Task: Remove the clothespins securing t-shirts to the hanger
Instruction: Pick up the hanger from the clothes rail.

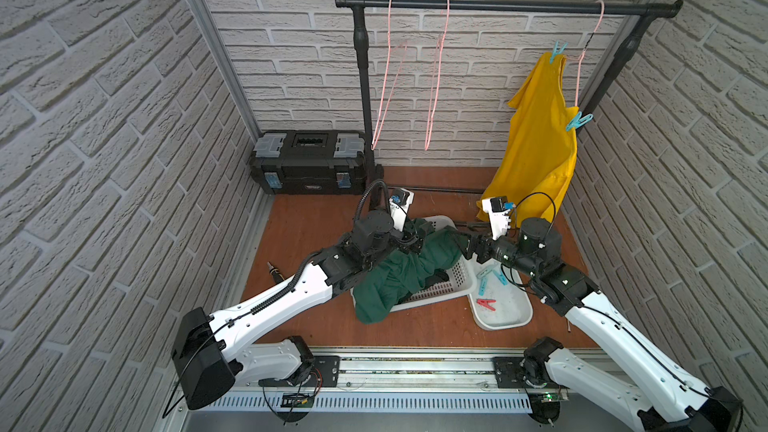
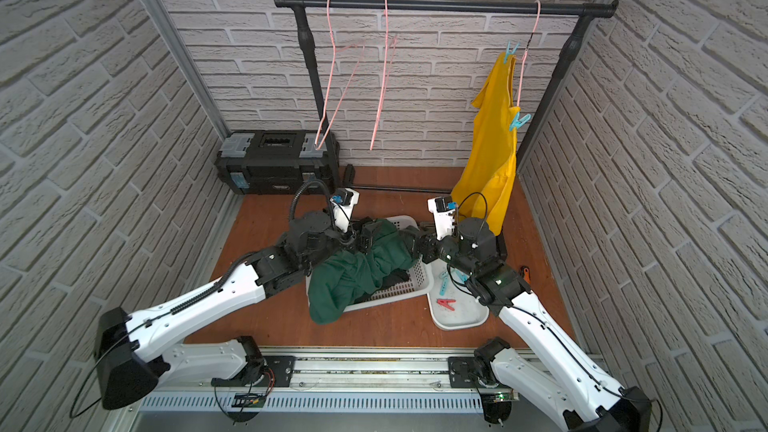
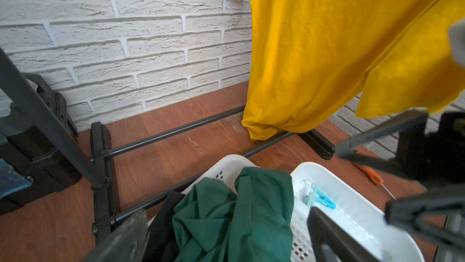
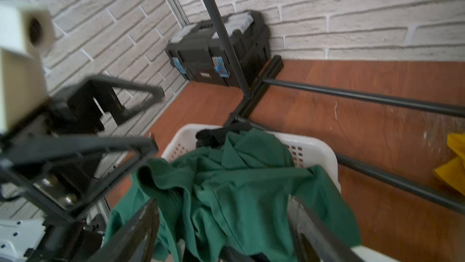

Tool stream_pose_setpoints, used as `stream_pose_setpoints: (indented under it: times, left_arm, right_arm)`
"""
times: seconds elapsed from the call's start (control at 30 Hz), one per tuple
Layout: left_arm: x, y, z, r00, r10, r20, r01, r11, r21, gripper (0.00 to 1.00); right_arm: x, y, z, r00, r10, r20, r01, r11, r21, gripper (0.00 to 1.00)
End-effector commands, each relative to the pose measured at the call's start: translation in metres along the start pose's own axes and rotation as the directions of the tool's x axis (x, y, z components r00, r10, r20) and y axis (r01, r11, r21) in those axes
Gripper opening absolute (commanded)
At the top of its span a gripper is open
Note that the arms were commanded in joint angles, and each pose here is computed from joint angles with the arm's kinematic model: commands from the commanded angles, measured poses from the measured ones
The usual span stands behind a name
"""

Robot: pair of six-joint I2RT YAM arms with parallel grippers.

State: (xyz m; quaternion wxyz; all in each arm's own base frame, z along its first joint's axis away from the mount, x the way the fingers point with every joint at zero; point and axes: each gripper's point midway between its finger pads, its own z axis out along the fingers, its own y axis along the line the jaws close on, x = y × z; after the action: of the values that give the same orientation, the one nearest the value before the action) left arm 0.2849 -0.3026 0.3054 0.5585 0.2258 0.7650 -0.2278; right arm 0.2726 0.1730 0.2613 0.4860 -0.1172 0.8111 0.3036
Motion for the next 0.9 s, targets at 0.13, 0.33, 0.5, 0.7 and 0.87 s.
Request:
stream_pose_setpoints:
  times: [0.13,0.33,0.5,0.7,0.87]
  left_arm:
    - [-0.051,-0.029,0.008,0.992,0.073,0.102,-0.078,0.996,0.041,0.98]
    - [-0.075,-0.056,0.018,0.986,0.104,0.132,-0.117,0.988,0.097,0.98]
    - [-0.100,-0.084,0.023,0.976,0.114,0.185,-0.143,0.978,0.152,0.98]
    - [-0.134,-0.118,0.024,0.951,0.117,0.287,-0.182,0.960,0.213,0.98]
    - [-0.161,-0.137,0.030,0.924,0.080,0.375,-0.184,0.950,0.251,0.98]
  right_arm:
    - [0.047,-0.030,-0.003,0.999,-0.039,-0.016,0.040,0.995,0.087,1.00]
    - [0.075,-0.050,-0.005,0.999,-0.025,-0.025,0.029,0.988,0.153,1.00]
    - [0.088,-0.058,-0.007,0.999,-0.025,-0.039,0.032,0.983,0.180,1.00]
    - [0.103,-0.065,-0.008,0.998,-0.012,-0.068,0.025,0.979,0.202,1.00]
    - [0.109,-0.066,-0.010,0.997,0.008,-0.074,0.008,0.979,0.205,1.00]
